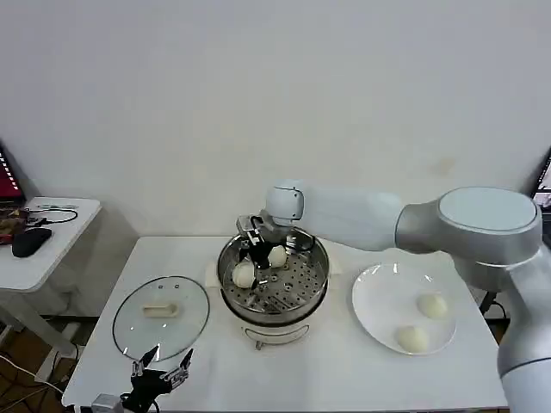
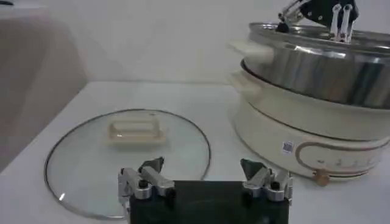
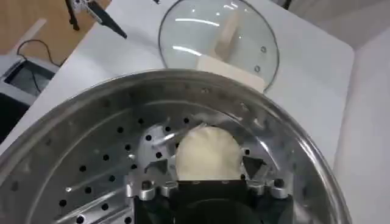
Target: Take steamed baozi put them in steamer then cover it.
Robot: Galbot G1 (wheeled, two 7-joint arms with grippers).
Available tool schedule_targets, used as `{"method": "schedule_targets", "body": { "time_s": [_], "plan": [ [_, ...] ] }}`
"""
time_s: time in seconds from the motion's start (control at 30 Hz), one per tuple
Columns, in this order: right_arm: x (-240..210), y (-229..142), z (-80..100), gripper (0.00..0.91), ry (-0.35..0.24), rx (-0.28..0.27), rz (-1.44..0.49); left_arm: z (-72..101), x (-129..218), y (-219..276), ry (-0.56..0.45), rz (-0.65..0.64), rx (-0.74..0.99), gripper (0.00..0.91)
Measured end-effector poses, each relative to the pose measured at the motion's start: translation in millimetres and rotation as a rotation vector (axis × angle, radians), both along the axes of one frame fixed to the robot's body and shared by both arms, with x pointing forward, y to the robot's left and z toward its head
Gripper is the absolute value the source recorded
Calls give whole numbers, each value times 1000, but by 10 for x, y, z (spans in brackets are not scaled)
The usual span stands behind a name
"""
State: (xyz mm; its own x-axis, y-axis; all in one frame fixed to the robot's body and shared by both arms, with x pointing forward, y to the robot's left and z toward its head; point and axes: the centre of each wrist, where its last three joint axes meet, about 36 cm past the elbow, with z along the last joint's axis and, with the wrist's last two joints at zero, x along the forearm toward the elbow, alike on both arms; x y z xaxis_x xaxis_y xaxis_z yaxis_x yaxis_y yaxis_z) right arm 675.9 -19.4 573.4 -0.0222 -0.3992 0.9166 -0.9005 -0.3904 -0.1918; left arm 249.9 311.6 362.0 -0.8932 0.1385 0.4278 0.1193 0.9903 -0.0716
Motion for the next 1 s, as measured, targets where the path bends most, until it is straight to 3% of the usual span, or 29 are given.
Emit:
{"method": "schedule_targets", "body": {
  "time_s": [0.27, 0.47, 0.8, 1.0],
  "plan": [
    [-8, -177, 256, 907, -19, 25, -15, 0, -5, 16, 0, 5, 3, 907],
    [-53, -533, 563, 907, -33, 40, -35, -7, -4, 37, 0, 12, 5, 907],
    [-249, -1506, 1061, 907, -74, 5, -72, -11, 36, 33, -9, 19, 1, 907],
    [-443, -2154, 1127, 907, -73, -54, -95, -22, 45, 38, -8, 24, -1, 907]
  ]
}}
